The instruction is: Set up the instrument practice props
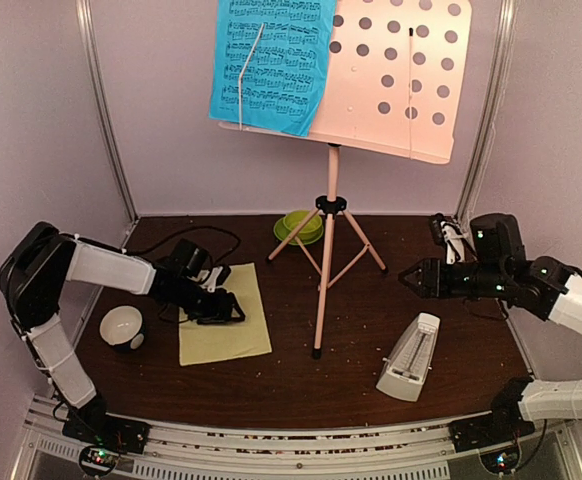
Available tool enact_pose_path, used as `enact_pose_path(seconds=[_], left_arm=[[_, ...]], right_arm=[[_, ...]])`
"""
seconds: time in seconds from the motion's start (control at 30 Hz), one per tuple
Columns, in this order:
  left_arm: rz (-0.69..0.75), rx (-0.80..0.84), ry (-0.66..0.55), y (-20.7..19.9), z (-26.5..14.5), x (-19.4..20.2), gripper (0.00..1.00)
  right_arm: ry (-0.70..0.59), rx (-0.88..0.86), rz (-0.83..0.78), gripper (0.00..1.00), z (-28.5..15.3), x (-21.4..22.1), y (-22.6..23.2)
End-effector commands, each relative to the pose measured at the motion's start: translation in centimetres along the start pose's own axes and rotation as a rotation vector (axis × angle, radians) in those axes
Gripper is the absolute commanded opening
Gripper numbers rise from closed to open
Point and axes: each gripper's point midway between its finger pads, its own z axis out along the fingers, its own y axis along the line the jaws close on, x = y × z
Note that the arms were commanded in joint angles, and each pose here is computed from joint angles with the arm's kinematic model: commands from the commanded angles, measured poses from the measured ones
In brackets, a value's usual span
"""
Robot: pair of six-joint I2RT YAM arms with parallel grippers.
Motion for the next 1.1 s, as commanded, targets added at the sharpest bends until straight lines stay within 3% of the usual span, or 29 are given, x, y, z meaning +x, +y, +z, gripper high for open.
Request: enact_pose_path(seconds=[0.0,0.13,0.27,0.4,0.57,0.77,1.07], left_arm=[[-0.137,0.076,0.112,-3.4,2.0,6.5,0.58],[-0.15,0.129,0.075,-5.8,0.6,7.0,0.58],[-0.048,0.111,-0.001,-6.2,-3.4,2.9,0.65],[-0.047,0.1,-0.074,-3.6,-7.6,-2.1,0.74],[-0.098,0.039,-0.144,1.6,-10.6,-5.9,0.77],[-0.103,0.007,-0.12,4.4,-9.1,-7.7,0.78],[-0.123,-0.028,-0.054,9.5,-7.7,-8.6,0.77]], right_arm=[[0.019,-0.034,0.016,0.52,-0.8,2.6,1.7],[0.039,-0.068,-0.024,0.52,-0.6,4.4,4.0],[0.074,-0.075,-0.109,0.51,0.4,5.6,6.9],[0.098,-0.046,-0.225,0.5,1.8,5.5,10.2],[0.12,-0.013,-0.336,0.5,3.4,5.2,14.2],[0.073,-0.006,-0.384,0.51,3.5,3.3,17.0],[0.181,0.05,-0.529,0.47,10.9,6.1,21.8]])
